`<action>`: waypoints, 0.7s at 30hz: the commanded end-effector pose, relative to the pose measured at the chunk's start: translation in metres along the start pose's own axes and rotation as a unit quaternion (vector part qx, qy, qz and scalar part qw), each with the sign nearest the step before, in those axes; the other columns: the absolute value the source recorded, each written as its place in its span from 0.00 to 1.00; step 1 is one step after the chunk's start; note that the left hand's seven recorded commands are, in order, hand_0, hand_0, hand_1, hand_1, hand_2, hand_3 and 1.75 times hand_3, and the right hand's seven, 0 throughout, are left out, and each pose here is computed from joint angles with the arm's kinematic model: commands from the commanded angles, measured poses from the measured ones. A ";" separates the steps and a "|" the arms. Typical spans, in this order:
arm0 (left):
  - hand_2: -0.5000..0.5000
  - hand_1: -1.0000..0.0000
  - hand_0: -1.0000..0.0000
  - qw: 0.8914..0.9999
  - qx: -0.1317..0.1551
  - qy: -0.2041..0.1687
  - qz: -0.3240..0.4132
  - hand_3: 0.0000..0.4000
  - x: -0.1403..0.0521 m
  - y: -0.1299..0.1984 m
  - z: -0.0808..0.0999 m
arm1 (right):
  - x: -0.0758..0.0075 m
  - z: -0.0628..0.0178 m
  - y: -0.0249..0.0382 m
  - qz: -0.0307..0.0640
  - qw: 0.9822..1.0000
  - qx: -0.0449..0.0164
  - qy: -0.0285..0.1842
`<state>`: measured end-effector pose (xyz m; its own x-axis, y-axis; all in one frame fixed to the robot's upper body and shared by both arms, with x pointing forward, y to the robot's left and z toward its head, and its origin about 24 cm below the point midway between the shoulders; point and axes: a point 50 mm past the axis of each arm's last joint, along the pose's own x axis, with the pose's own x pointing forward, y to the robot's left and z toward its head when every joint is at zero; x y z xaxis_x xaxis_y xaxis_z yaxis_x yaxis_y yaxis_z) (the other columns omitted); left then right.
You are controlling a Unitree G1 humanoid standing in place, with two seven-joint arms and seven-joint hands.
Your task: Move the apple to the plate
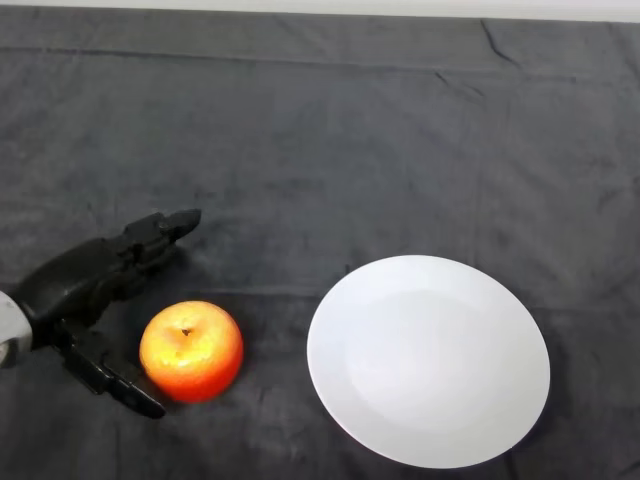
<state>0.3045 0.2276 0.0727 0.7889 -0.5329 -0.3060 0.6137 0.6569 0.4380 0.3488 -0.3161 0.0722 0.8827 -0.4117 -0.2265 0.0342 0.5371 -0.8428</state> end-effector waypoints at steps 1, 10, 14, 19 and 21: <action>0.50 1.00 1.00 0.999 0.039 -0.022 -0.031 0.00 0.012 -0.011 0.016 | -0.0035 -0.0168 0.0038 0.008 1.000 -0.001 0.022; 0.50 1.00 1.00 0.994 0.097 -0.049 -0.009 0.00 0.018 -0.009 0.032 | -0.0035 -0.0168 0.0039 0.008 1.000 -0.001 0.022; 0.50 1.00 1.00 0.991 0.118 -0.062 0.005 0.00 0.018 -0.003 0.039 | -0.0036 -0.0168 0.0039 0.008 1.000 -0.001 0.022; 0.50 1.00 1.00 0.988 0.131 -0.072 0.024 0.00 0.019 -0.004 0.037 | -0.0036 -0.0168 0.0039 0.008 1.000 -0.001 0.022; 0.50 1.00 1.00 0.988 0.134 -0.073 0.029 0.00 0.020 -0.007 0.035 | -0.0036 -0.0168 0.0039 0.008 1.000 -0.001 0.022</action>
<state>0.3118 0.1995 0.0868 0.8052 -0.5665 -0.1755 0.5307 0.5562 0.6395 0.3492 -0.3160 0.0731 0.8842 -0.4106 -0.2228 0.0372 0.5372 -0.8426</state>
